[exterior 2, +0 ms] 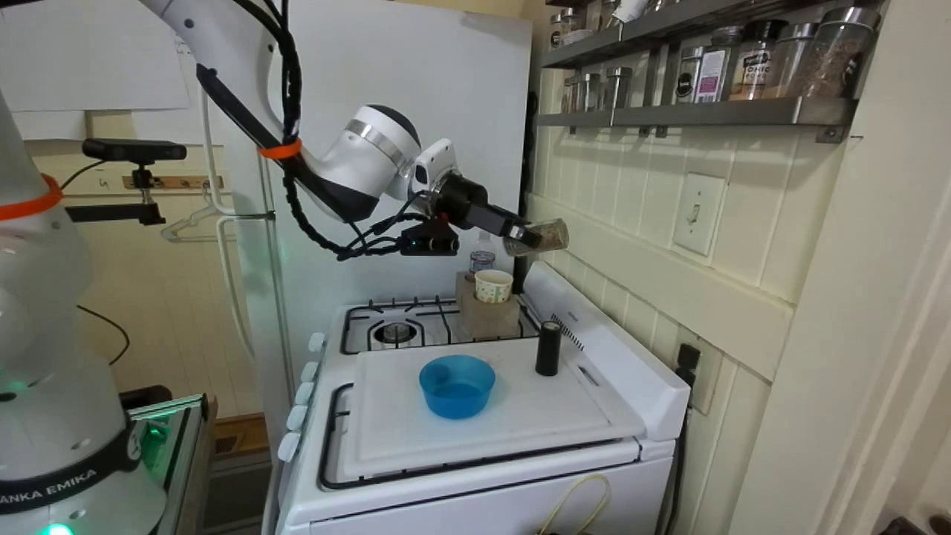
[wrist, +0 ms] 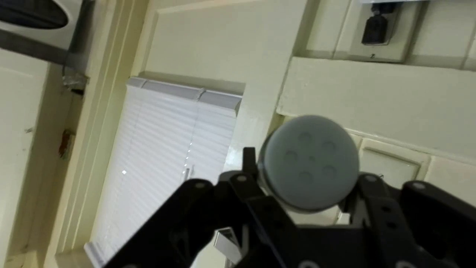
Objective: Pour the contents from the grey bottle into the blue bowl
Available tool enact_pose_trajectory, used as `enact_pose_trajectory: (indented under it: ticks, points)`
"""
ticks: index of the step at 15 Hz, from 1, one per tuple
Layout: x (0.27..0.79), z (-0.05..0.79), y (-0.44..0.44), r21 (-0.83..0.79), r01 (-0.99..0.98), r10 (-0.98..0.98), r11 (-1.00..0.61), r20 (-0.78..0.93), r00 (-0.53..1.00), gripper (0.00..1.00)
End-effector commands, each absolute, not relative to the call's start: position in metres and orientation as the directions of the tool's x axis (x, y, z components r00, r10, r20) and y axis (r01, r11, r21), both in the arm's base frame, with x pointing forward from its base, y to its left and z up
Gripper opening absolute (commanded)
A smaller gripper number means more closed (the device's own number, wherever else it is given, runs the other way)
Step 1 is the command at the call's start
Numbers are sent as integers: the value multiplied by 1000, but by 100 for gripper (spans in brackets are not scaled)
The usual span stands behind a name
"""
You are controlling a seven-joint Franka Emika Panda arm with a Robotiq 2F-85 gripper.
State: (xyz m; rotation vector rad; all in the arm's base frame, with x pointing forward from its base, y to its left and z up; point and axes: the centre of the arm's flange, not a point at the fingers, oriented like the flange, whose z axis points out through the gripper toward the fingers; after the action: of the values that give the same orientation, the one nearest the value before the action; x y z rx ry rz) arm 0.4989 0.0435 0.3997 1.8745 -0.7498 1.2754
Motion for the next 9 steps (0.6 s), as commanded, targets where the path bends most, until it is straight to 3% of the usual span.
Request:
enact_pose_trajectory:
  ticks: [1,9]
  points:
    - [504,442,8,214,-704,-154,-677,895,419,23]
    - [532,450,-4,188,-401,-149,-896,724,673,23]
